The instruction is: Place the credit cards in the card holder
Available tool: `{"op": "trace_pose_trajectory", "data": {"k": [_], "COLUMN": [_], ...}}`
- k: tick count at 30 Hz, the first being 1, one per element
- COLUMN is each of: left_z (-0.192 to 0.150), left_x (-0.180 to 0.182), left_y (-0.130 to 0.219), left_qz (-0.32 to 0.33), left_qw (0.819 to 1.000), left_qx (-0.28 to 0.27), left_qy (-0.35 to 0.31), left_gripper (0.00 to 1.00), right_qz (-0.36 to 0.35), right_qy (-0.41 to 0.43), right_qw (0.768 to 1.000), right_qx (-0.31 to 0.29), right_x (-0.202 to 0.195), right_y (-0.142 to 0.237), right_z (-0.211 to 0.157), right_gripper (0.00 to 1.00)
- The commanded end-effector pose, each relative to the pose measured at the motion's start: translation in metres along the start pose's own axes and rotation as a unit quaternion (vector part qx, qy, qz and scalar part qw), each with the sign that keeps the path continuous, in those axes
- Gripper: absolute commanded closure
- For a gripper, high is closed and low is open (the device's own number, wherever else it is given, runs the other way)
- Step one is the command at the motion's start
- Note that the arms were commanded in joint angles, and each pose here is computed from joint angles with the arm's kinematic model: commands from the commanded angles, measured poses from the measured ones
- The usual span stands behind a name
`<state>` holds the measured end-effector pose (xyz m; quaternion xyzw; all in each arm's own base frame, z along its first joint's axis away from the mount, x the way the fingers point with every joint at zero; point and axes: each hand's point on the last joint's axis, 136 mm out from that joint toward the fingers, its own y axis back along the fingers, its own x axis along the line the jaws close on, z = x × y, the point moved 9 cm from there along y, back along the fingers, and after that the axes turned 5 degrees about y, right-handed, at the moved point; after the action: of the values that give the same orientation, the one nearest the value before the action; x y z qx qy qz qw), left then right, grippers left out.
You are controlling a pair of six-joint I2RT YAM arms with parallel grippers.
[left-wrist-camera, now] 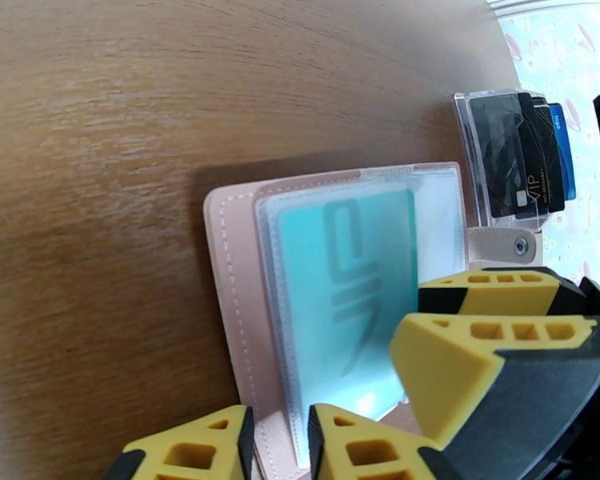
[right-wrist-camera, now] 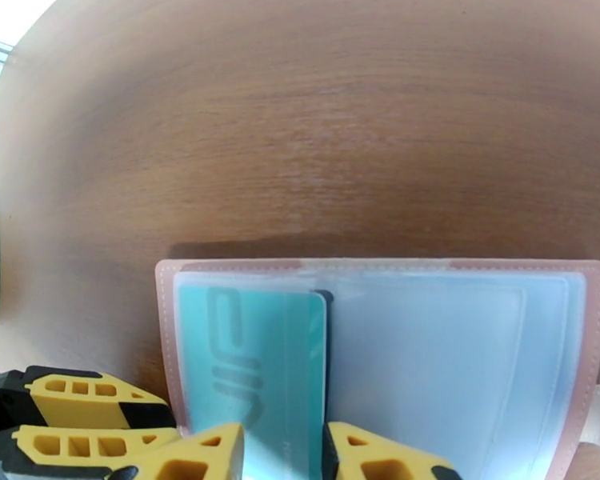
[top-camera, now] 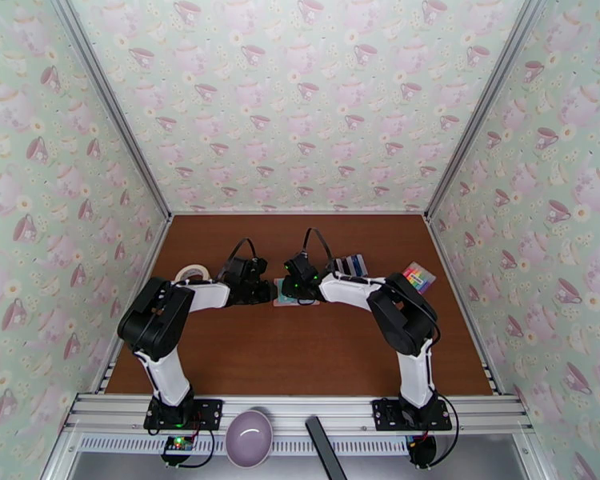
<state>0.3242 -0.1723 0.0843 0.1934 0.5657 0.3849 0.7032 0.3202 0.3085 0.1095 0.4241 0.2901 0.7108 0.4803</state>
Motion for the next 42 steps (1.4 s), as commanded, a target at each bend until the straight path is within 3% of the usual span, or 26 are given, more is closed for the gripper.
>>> {"op": "trace_pose_trajectory", "data": {"k": [1, 10, 23, 30, 42], "left_z": [-0.028, -0.028, -0.026, -0.023, -0.002], "left_x": [0.023, 0.025, 0.027, 0.022, -0.012], "left_y": [-0.016, -0.017, -0.012, -0.006, 0.038], "left_qz": [0.044, 0.046, 0.048, 0.047, 0.061], "left_qw": [0.997, 0.997, 0.997, 0.997, 0.998], "left_qx": [0.061, 0.062, 0.055, 0.053, -0.006], "left_qy": [0.028, 0.028, 0.031, 0.023, -0.015], "left_gripper": [0.73, 0.69, 0.67, 0.67, 0.64], "right_qz": [0.042, 0.047, 0.026, 0.013, 0.021], "right_qy": [0.001, 0.000, -0.013, -0.029, -0.028], "right_qw": [0.999, 0.999, 0.998, 0.999, 0.999], "right_qx": [0.019, 0.010, -0.047, -0.035, -0.023], "right_x": [0.021, 0.022, -0.018, -0.045, -0.048], "right_y": [-0.004, 0.002, 0.060, 0.051, 0.034], "right_z": [-0.005, -0.004, 0.024, 0.015, 0.021], "right_gripper": [0.68, 0.66, 0.59, 0.59, 0.60]}}
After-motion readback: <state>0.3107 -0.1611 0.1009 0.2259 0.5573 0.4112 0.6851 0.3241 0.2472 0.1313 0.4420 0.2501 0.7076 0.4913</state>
